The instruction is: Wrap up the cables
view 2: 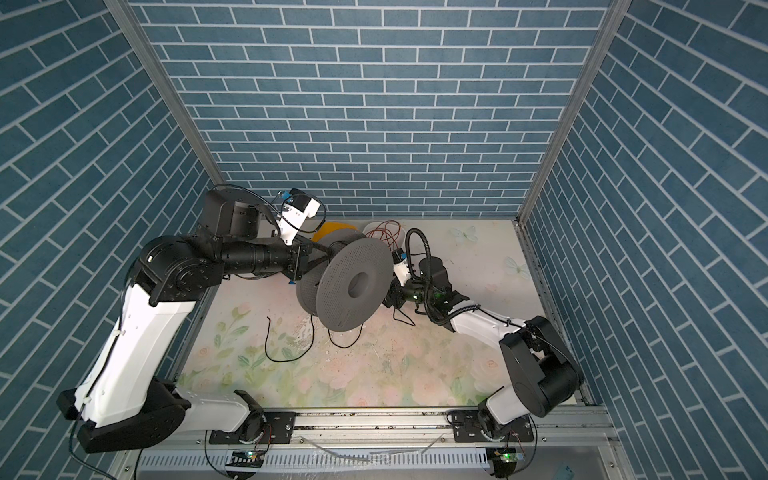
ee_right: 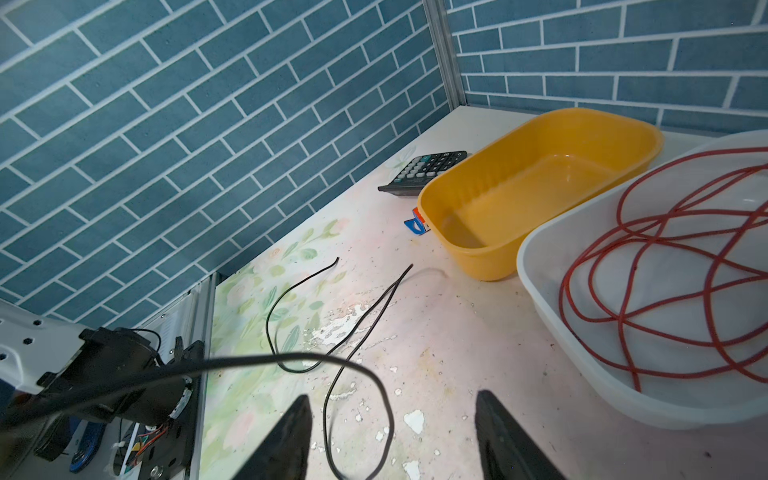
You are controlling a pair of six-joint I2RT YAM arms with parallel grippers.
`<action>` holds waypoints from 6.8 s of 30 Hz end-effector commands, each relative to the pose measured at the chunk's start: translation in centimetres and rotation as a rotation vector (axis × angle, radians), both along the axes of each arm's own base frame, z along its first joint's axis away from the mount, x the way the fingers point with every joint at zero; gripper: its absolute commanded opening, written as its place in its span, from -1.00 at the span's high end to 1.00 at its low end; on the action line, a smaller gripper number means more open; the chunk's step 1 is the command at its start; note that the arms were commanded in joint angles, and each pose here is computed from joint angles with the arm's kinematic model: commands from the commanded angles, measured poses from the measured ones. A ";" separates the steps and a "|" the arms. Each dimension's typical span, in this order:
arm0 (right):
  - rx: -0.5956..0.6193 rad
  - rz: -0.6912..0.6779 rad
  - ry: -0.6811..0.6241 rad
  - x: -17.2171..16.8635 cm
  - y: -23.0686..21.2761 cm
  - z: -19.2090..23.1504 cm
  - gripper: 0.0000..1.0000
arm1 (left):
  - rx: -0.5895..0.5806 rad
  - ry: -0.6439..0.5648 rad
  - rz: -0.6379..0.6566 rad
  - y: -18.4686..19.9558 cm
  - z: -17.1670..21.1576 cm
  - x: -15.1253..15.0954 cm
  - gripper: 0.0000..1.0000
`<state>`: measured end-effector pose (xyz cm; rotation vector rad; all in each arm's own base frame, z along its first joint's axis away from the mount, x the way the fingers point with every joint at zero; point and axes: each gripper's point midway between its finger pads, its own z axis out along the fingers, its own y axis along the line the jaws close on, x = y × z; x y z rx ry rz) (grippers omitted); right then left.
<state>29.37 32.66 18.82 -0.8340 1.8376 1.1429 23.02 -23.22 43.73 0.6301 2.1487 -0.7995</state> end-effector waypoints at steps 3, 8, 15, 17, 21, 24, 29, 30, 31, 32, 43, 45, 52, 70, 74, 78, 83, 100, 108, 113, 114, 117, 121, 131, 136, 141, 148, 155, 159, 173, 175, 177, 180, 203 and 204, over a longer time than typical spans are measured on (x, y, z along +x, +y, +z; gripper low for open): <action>-0.124 -0.300 0.029 3.8 -3.3 -1.4 -0.24 | -0.056 -0.070 0.074 1.0 2.9 0.5 1.00; -0.191 -0.560 0.000 3.5 -8.9 -1.9 -0.26 | -0.069 -0.094 0.191 2.2 3.6 1.9 1.00; -0.171 -0.715 -0.029 0.3 -13.9 -1.0 -0.50 | -0.090 -0.143 0.373 3.9 4.3 4.5 1.00; -0.165 -0.708 -0.055 -0.9 -14.3 -0.6 -0.52 | -0.091 -0.144 0.398 3.9 4.2 5.1 1.00; -0.182 -0.708 -0.101 -3.1 -14.7 0.0 -0.52 | -0.079 -0.141 0.451 3.9 3.6 6.9 1.00; -0.159 -0.659 -0.137 -4.7 -13.7 0.3 -0.51 | -0.099 -0.127 0.459 3.5 3.4 7.8 1.00; -0.078 -0.490 -0.211 -6.7 -9.3 0.9 -0.50 | -0.127 -0.126 0.468 2.9 3.3 8.5 1.00; -0.070 -0.464 -0.236 -6.8 -8.4 1.1 -0.50 | -0.133 -0.125 0.468 2.8 3.3 8.6 1.00; -0.052 -0.438 -0.256 -6.8 -7.4 1.4 -0.50 | -0.136 -0.123 0.466 2.7 3.2 8.7 1.00; -0.035 -0.411 -0.276 -6.8 -6.5 1.6 -0.50 | -0.139 -0.118 0.466 2.6 3.1 8.7 1.00; 0.224 -0.257 -0.322 -3.3 3.5 3.3 -0.38 | -0.174 -0.105 0.463 2.6 2.7 8.2 1.00; 0.248 -0.257 -0.331 -2.5 4.7 3.1 -0.33 | -0.172 -0.101 0.465 2.7 2.6 8.2 1.00; 0.289 -0.217 -0.323 -1.0 8.0 2.4 -0.28 | -0.162 -0.093 0.456 2.5 2.3 8.2 1.00; 0.310 -0.136 -0.212 -2.2 9.0 1.3 1.00 | -0.098 -0.090 0.621 8.7 1.9 10.5 1.00; 0.285 -0.049 -0.167 -5.0 7.0 1.9 1.00 | -0.057 -0.090 0.731 12.6 0.8 11.5 1.00; 0.306 -0.014 -0.076 -5.9 3.5 3.4 1.00 | 0.007 -0.104 0.807 14.9 -0.4 11.6 1.00; 0.275 -0.209 0.003 -3.4 -3.8 5.1 1.00 | 0.088 -0.128 0.857 16.7 -0.9 10.7 1.00; -0.033 -1.190 0.379 1.4 -31.7 1.9 1.00 | 0.087 -0.140 0.834 17.4 -0.7 7.8 1.00; 0.038 -1.150 0.436 2.6 -32.4 0.6 0.69 | 0.024 -0.103 0.767 15.4 -1.3 7.5 1.00; -0.040 -1.149 0.378 2.3 -32.9 0.8 -0.08 | 0.011 -0.111 0.716 13.9 -0.8 6.9 1.00; -0.050 -1.118 0.362 2.2 -32.5 0.9 -0.26 | 0.012 -0.115 0.701 13.3 -0.7 6.7 1.00; -0.096 -1.080 0.348 2.3 -31.6 0.9 -0.50 | 0.012 -0.124 0.662 12.1 -0.3 6.2 1.00; -0.186 -1.114 0.326 2.1 -31.6 0.6 -0.56 | 0.012 -0.128 0.628 11.2 0.0 5.6 1.00; -0.084 -0.761 0.085 2.6 -21.8 3.9 -0.80 | -0.044 -0.129 0.557 9.6 1.1 4.8 1.00; -0.083 -0.547 0.001 2.2 -16.6 3.3 -0.84 | -0.086 -0.128 0.515 8.6 1.8 5.0 1.00; -0.101 -0.419 -0.121 1.8 -12.2 1.9 -0.83 | -0.121 -0.111 0.477 7.5 2.2 5.0 1.00; -0.145 -0.255 -0.273 0.9 -6.5 -0.3 -0.84 | -0.136 -0.099 0.451 6.8 2.4 5.2 1.00; -0.090 -0.165 -0.369 0.4 -1.6 -1.7 -0.84 | -0.152 -0.095 0.429 6.4 2.8 5.1 1.00; -0.060 -0.140 -0.396 0.5 0.3 -2.5 -0.83 | -0.159 -0.088 0.414 6.2 3.2 4.8 1.00; 0.099 -0.200 -0.417 2.7 4.6 -2.0 -0.65 | -0.181 -0.073 0.399 5.8 3.1 4.6 1.00; 0.112 -0.212 -0.410 3.1 4.8 -2.0 -0.29 | -0.182 -0.073 0.401 5.8 3.1 4.6 1.00; 0.113 -0.212 -0.392 3.2 4.9 -2.3 0.18 | -0.172 -0.074 0.410 6.0 2.9 4.8 1.00; 0.099 -0.227 -0.365 2.9 4.6 -3.2 0.65 | -0.163 -0.077 0.422 6.1 2.7 5.1 1.00; -0.394 -0.092 -0.481 -10.8 12.5 -2.3 1.00 | 0.039 -0.145 0.804 9.3 -4.4 12.8 1.00; -0.395 -0.077 -0.496 -11.4 12.9 -1.4 1.00 | 0.051 -0.143 0.813 9.3 -5.0 13.0 1.00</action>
